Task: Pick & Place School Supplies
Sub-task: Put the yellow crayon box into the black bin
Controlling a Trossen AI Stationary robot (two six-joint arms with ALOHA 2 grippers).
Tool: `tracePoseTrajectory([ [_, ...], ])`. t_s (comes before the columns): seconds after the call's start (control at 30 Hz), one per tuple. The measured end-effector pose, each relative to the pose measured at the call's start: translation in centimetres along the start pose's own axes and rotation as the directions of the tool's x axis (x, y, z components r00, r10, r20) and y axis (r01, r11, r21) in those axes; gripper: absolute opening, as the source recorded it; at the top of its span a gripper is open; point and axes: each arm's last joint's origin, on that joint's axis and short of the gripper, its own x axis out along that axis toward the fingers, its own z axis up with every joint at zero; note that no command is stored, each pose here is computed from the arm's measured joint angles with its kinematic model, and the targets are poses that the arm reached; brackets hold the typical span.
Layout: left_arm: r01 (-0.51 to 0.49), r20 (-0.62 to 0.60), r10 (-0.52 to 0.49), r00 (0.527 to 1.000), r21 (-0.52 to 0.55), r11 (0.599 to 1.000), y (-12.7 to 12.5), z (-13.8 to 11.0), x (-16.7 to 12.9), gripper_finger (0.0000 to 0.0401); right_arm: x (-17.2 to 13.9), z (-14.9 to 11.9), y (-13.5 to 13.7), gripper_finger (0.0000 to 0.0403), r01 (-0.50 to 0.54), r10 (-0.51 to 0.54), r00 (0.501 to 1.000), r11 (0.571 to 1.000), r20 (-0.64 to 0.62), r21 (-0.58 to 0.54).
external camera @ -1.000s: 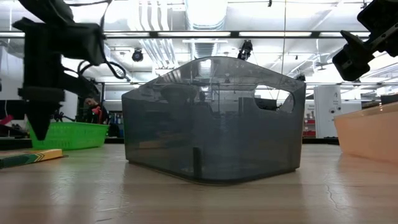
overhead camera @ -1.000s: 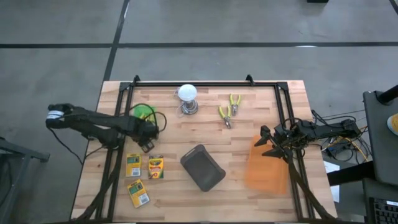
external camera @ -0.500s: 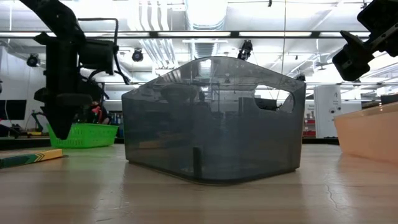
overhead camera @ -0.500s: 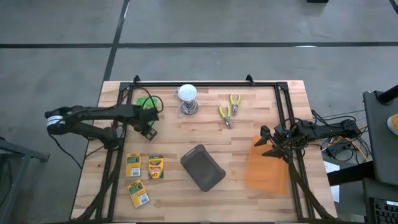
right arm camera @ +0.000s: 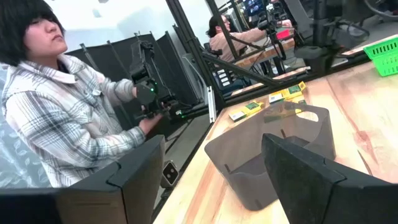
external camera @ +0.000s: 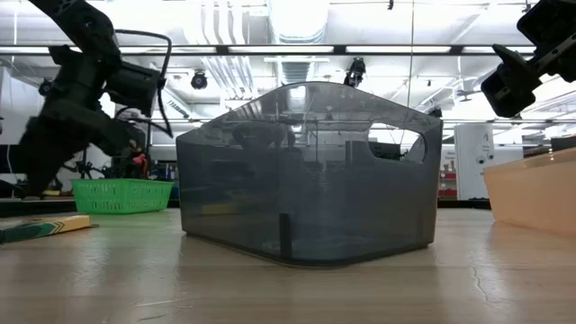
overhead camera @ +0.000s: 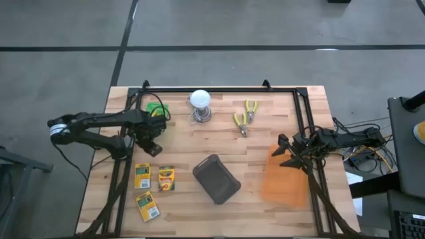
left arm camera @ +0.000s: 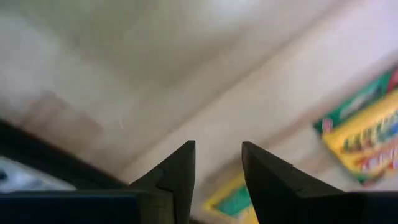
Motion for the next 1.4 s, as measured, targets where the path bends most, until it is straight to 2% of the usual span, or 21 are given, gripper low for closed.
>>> tracePoseTrajectory([
  [0.17, 0.071, -0.05, -0.07, 0.996, 0.033, 0.997, -0.3, -0.4, 0.2, 0.0136, 0.0, 0.0, 0.0, 0.0267, 0.0, 0.0, 1.0, 1.0, 0.0, 0.0],
  [0.6, 0.081, -0.095, -0.058, 0.994, 0.259, 0.963, -2.7, -2.1, 1.4, 0.0136, 0.0, 0.0, 0.0, 0.0258, 0.0, 0.0, 1.0, 1.0, -0.001, 0.0],
  [0.87, 0.096, -0.108, -0.07, 0.992, 0.252, 0.963, -1.9, -2.5, 3.7, 0.0136, 0.0, 0.0, 0.0, 0.0266, 0.0, 0.0, 1.0, 1.0, 0.0, 0.0],
  [1.0, 0.09, -0.122, -0.061, 0.991, 0.245, 0.965, -1.6, -2.8, 4.2, 0.0136, 0.0, 0.0, 0.0, 0.0267, 0.0, 0.0, 1.0, 1.0, 0.0, 0.0],
  [1.4, 0.158, -0.163, -0.121, 0.979, 0.233, 0.96, -1.3, -3.0, 5.0, 0.0133, 0.0, 0.0, 0.0, 0.0259, 0.0, 0.0, 1.0, 1.0, 0.0, 0.0],
])
